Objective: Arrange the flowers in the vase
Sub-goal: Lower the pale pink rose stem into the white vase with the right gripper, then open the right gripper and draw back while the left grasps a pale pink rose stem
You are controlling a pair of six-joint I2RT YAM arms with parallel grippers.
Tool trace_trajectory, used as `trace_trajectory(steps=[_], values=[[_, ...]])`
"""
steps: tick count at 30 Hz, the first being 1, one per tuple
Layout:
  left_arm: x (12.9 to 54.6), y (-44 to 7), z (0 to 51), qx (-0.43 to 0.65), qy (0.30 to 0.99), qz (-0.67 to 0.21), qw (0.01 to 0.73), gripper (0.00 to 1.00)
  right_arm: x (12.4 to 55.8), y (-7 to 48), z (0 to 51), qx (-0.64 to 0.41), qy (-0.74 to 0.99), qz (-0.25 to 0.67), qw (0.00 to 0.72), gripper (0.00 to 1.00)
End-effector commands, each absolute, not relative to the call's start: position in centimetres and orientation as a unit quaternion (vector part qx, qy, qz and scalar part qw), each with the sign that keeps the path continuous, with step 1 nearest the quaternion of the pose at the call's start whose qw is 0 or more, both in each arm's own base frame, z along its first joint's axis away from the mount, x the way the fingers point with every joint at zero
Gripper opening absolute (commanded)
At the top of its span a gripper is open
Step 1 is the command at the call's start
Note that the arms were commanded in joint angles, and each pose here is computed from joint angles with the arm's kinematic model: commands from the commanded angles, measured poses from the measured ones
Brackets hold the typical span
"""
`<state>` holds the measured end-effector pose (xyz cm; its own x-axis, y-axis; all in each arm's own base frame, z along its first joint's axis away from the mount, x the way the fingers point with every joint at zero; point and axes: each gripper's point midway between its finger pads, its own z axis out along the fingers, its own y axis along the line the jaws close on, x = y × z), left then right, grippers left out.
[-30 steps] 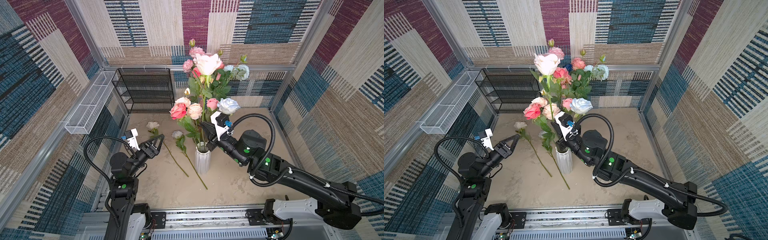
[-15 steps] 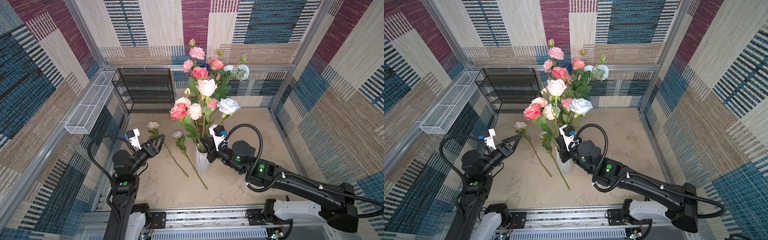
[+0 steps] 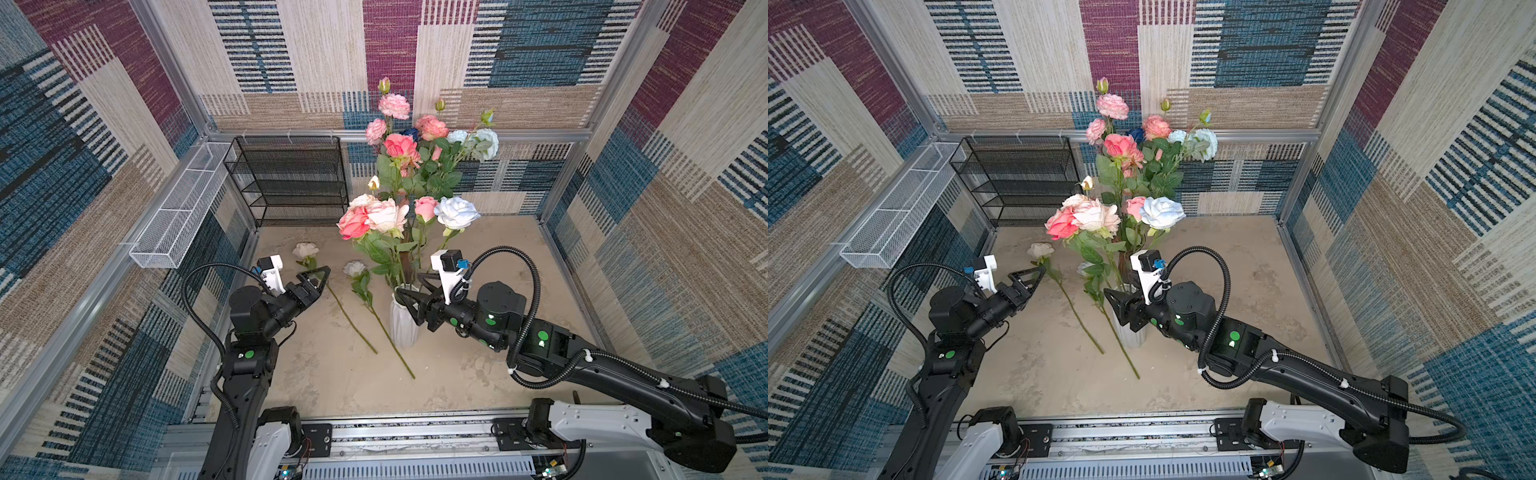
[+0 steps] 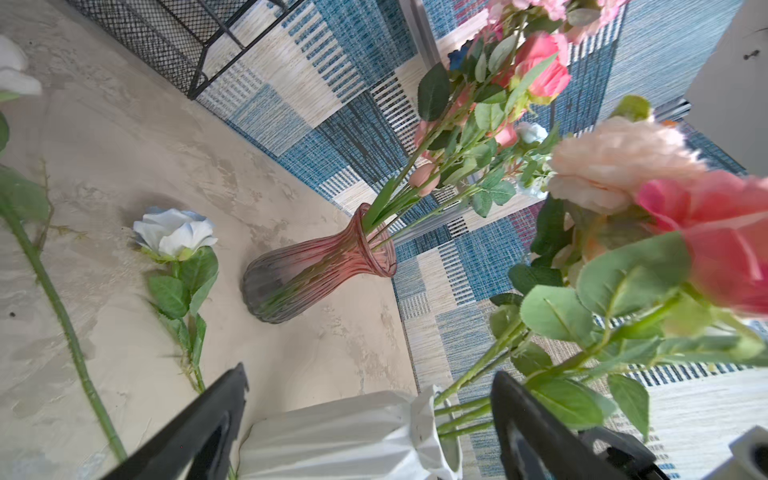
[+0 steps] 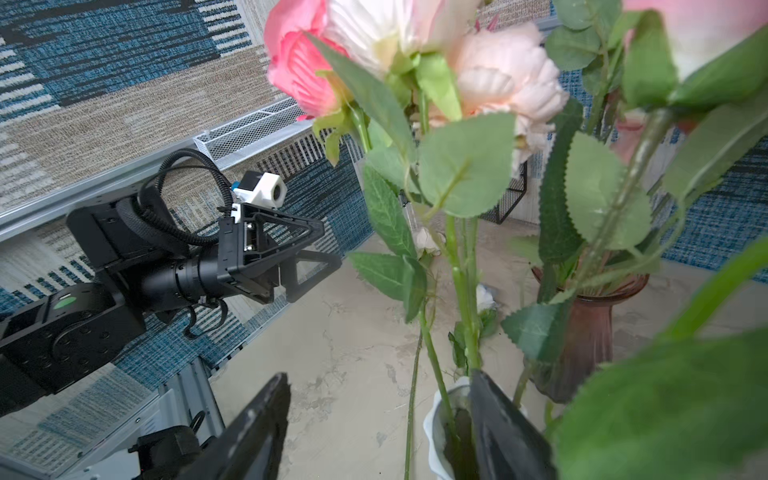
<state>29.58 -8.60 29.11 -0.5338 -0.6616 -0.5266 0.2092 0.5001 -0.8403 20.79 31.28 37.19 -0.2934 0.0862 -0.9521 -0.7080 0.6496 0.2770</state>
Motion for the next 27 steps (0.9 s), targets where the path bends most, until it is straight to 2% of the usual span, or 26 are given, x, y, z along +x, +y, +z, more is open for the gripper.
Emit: trace_trajectory(steps=[1, 9, 12, 16, 23, 27], values=[[30.1, -8.2, 27.5, -0.167, 0.756, -0.453, 0.442, 0.92, 20.1, 31.0, 37.7, -0.210, 0.719, 0.378, 0.545, 0.72], [31.9, -7.2, 23.5, -0.209, 0.799, -0.408, 0.390, 0.87, 18.4, 30.1, 38.2, -0.230, 0.702, 0.402, 0.541, 0.74], [33.1, -6.3, 20.8, -0.235, 0.827, -0.368, 0.355, 0.81, 17.6, 29.8, 38.2, -0.241, 0.694, 0.415, 0.537, 0.74], [34.5, -5.1, 17.2, -0.259, 0.866, -0.285, 0.319, 0.64, 17.3, 28.9, 38.1, -0.230, 0.693, 0.418, 0.541, 0.73], [37.4, -5.0, 11.2, -0.274, 0.912, -0.185, 0.243, 0.61, 17.1, 27.0, 38.5, -0.210, 0.690, 0.417, 0.554, 0.72], [38.9, -4.1, 8.6, -0.289, 0.921, -0.135, 0.225, 0.55, 16.8, 26.2, 38.5, -0.203, 0.689, 0.419, 0.555, 0.72]])
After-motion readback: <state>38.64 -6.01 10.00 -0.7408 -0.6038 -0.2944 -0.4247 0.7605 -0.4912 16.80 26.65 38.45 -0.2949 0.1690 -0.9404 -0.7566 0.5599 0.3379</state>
